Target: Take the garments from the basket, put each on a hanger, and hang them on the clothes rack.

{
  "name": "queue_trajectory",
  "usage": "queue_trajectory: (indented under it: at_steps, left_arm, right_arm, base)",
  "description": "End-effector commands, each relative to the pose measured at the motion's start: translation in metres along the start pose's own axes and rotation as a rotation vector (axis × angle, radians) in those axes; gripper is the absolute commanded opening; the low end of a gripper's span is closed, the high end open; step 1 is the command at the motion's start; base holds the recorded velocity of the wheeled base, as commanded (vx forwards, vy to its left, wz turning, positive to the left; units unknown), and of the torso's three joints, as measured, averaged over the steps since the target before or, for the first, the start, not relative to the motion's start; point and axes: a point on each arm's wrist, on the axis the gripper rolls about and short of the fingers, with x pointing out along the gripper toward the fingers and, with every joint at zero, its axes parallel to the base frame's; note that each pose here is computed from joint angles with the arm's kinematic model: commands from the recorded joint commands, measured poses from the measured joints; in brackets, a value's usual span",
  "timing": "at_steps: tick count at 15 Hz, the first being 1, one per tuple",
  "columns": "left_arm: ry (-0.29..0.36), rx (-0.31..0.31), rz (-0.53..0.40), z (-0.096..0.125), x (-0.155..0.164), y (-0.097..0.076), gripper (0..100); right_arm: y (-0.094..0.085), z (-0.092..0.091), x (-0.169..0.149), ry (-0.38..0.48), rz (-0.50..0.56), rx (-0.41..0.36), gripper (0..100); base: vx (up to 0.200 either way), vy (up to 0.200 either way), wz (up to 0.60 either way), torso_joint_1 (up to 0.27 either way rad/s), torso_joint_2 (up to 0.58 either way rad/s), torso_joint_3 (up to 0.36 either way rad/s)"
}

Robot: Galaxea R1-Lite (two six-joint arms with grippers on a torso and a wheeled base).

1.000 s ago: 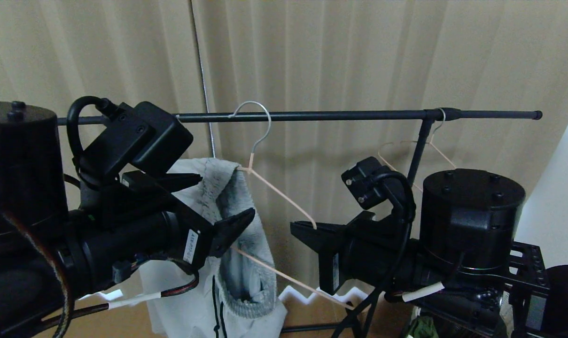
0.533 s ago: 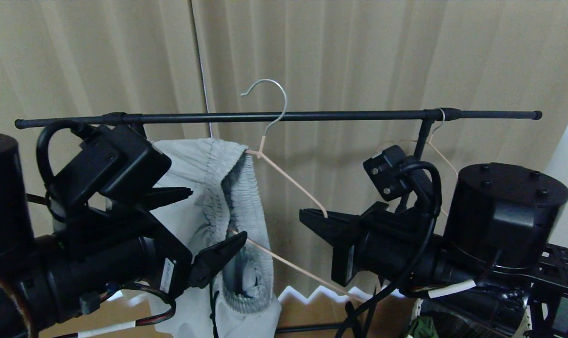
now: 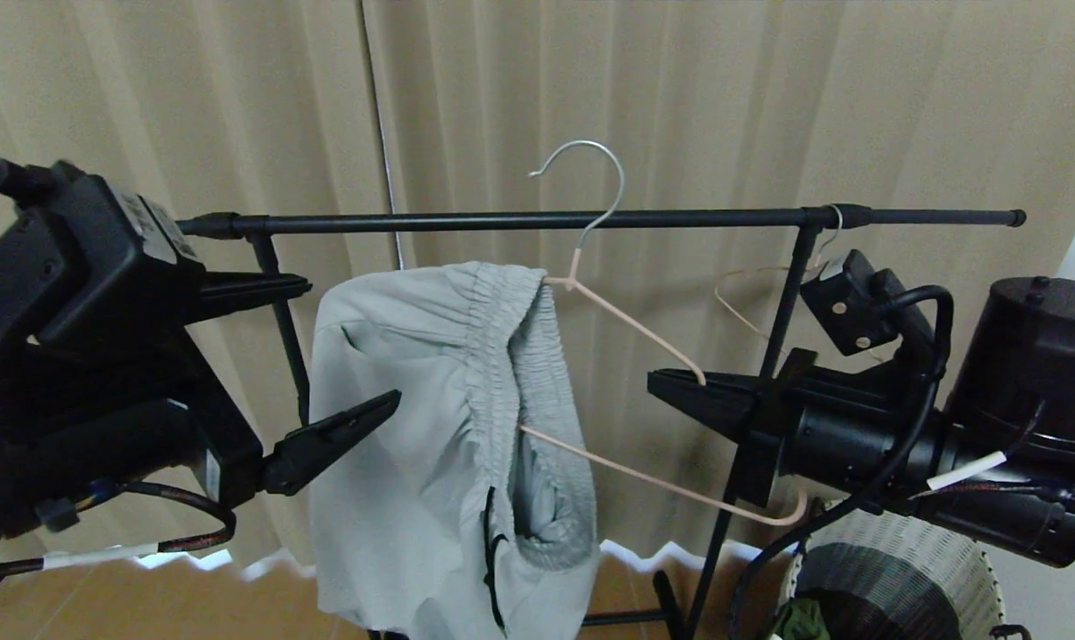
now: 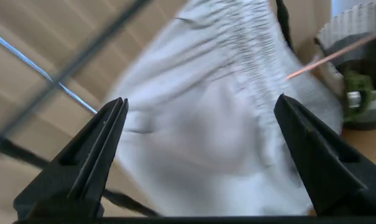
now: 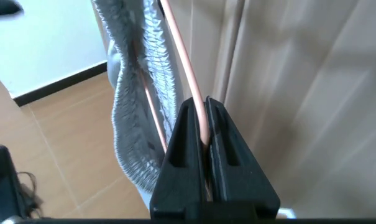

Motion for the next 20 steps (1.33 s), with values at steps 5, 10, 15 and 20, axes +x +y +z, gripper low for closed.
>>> queue_trajectory:
  at_steps: [5, 10, 15, 20]
  left_arm:
    - [-0.056, 0.122, -0.078, 0.007, 0.02, 0.007, 100]
    - [-0.018, 0.119, -0.105, 0.001, 0.038, 0.006, 100]
    - [-0.012, 0.149, -0.108, 0.0, 0.041, 0.006, 0]
    - [-0.009, 0.157, -0.113, -0.001, 0.041, 0.005, 0]
  right_arm:
    - [-0.002, -0.002, -0.004, 0.008, 0.109, -0.058, 0]
    - [0.002, -0.001, -0.007, 0.002, 0.199, -0.075, 0]
    - [0.004, -0.004, -0.011, 0.006, 0.254, -0.104, 0]
    - [0.008, -0.002, -0.013, -0.003, 0.272, -0.109, 0]
  base:
    - [0.0, 0.0, 0.0, 0.0, 0.0, 0.0]
    - [0.0, 0.0, 0.0, 0.0, 0.0, 0.0]
    - [0.0, 0.0, 0.0, 0.0, 0.0, 0.0]
    - [0.0, 0.0, 0.0, 0.0, 0.0, 0.0]
